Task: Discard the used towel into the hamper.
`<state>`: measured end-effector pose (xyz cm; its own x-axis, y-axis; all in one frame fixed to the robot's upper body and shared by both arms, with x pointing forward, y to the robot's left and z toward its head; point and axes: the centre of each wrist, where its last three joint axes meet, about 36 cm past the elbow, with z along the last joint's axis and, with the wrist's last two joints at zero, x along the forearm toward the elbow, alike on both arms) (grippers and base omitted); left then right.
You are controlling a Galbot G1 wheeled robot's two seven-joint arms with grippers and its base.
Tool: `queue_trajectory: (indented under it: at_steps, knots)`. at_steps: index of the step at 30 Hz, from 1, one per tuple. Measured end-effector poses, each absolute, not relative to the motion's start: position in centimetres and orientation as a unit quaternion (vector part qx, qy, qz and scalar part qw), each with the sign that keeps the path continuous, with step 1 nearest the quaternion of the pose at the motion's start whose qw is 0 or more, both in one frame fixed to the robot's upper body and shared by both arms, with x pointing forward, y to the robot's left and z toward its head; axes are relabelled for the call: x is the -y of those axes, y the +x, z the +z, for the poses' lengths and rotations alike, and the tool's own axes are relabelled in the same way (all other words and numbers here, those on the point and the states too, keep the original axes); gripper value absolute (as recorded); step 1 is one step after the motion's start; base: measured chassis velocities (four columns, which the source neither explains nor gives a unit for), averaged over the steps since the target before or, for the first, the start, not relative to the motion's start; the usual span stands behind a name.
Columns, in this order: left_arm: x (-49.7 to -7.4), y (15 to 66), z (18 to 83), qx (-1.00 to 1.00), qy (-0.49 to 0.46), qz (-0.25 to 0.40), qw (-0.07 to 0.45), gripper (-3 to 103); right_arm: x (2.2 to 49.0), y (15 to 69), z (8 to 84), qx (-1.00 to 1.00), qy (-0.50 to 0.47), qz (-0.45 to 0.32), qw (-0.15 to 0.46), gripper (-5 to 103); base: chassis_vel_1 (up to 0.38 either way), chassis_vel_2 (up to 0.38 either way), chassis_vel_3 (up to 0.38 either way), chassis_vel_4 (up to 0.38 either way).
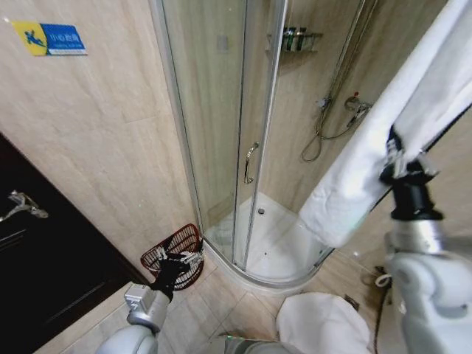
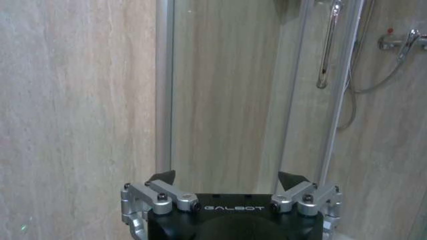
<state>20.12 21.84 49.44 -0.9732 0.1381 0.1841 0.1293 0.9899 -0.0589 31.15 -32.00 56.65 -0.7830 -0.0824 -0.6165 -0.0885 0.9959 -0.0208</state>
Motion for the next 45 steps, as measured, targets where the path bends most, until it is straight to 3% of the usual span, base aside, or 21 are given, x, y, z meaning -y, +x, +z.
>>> queue_trajectory:
  at_steps: [15, 24, 45]
  knots:
    - [-21.8, 20.1, 49.4, 0.993, -0.067, 0.023, 0.094, 100, 31.2, 29.1, 48.1, -0.969, -0.018, -0.007, 0.245, 10, 0.0, 0.0, 0.0, 0.0]
    - [-21.8, 20.1, 49.4, 0.993, -0.067, 0.023, 0.094, 100, 30.4, 27.5, 45.1, -0.974, -0.009, -0.013, 0.227, 10, 0.0, 0.0, 0.0, 0.0]
    - [-21.8, 20.1, 49.4, 0.993, -0.067, 0.023, 0.094, 100, 29.2, 25.7, 55.1, -0.933, 0.001, -0.069, 0.352, 10, 0.0, 0.0, 0.0, 0.0]
